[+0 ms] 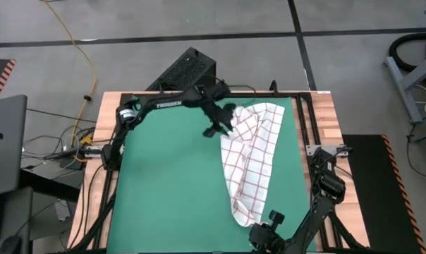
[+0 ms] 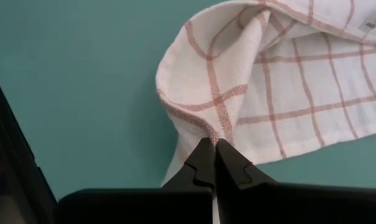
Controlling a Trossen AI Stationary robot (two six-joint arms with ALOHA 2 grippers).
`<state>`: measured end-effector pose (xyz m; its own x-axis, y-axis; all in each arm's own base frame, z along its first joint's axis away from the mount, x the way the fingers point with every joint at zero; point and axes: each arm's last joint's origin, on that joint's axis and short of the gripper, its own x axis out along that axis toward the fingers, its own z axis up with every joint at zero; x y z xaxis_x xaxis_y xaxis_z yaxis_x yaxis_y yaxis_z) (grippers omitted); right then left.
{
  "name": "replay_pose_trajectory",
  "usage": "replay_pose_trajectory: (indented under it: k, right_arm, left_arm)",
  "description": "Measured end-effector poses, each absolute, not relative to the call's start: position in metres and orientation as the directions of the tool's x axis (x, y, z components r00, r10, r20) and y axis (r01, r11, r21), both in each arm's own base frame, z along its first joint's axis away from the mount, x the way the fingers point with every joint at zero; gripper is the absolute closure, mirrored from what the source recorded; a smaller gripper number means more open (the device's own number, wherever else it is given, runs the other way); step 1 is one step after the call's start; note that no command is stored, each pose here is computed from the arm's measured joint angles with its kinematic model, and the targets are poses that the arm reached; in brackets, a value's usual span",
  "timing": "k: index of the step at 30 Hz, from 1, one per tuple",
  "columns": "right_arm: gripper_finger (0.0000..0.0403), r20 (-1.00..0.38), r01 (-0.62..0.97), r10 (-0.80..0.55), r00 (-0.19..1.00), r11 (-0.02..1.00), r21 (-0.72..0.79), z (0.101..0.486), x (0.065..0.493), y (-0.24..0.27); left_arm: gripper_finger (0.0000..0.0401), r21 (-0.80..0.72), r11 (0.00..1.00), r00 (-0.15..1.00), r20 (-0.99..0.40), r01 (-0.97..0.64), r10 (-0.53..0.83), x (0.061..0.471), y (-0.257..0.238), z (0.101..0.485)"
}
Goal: Roll towel into tight, uniform cylinder
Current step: Fold the white towel
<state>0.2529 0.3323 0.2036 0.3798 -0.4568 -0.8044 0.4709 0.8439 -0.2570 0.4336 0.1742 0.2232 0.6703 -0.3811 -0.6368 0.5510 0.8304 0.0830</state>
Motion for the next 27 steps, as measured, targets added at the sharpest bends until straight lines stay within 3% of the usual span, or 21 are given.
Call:
replay_pose_trajectory:
  k: [9,27]
  right_arm:
    - [0.0391,-0.809,0.462,-0.455,0.372,0.847,-0.263,0.203,0.249,0.334]
    - [0.0390,-0.811,0.468,-0.445,0.380,0.849,-0.246,0.203,0.249,0.336]
  left_arm:
    - [0.0283,0.037,0.857,0.611,-0.718,0.514,-0.335,0.452,0.168,0.173]
    - [0.0283,0.005,0.893,0.608,-0.733,0.451,-0.303,0.462,0.168,0.159]
